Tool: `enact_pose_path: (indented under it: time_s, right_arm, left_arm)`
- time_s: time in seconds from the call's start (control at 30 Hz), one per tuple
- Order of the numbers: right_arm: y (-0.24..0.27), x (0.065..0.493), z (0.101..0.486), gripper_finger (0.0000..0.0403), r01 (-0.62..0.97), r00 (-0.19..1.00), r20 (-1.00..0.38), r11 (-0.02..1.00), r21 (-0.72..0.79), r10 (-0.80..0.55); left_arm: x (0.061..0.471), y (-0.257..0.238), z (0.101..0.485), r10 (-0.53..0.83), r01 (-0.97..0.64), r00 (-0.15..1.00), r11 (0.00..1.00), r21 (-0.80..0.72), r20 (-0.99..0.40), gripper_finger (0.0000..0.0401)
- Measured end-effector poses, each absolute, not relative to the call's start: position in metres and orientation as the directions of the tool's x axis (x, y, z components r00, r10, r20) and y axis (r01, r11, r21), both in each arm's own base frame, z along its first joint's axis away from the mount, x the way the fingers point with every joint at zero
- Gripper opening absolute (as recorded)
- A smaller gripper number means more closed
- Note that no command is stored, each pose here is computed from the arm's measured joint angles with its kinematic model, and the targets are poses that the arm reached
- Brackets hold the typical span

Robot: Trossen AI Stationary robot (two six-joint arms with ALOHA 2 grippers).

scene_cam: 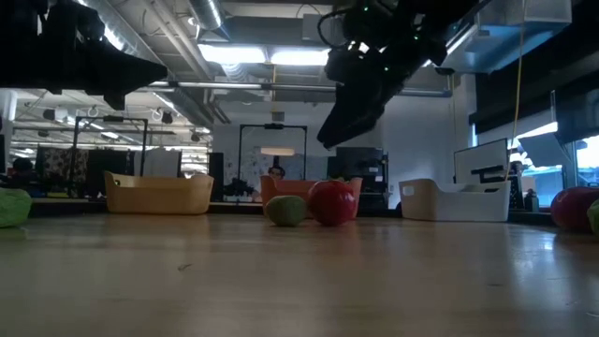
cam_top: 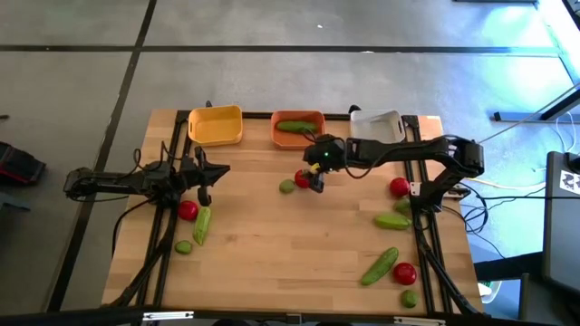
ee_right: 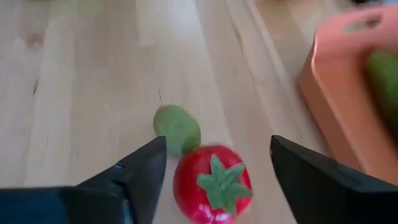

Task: Sort produce into baskets
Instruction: Put the tomato into the white bin

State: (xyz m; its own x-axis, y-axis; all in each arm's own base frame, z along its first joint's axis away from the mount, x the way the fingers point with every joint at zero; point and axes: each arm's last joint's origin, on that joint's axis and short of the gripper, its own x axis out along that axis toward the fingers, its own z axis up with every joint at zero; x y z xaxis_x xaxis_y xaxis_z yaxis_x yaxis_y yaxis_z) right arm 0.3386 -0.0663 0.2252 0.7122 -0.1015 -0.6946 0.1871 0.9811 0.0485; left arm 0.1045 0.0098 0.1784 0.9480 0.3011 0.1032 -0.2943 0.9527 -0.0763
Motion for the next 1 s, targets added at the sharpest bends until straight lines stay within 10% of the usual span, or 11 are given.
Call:
enact_pose_path:
  time_s: [0.3,1.0]
  right_arm:
    - [-0.069,0.344,0.205,0.0376,0.235,0.653,-0.745,0.972,0.026,-0.138]
    - [-0.071,0.356,0.161,0.0383,0.238,0.561,-0.819,0.971,0.020,-0.121]
  left_arm:
    - [0.105,0.010,0.179,0.301,-0.294,0.947,0.953,-0.081,0.108,0.0017]
    - [0.105,0.010,0.179,0.301,-0.294,0.948,0.952,-0.082,0.103,0.0017]
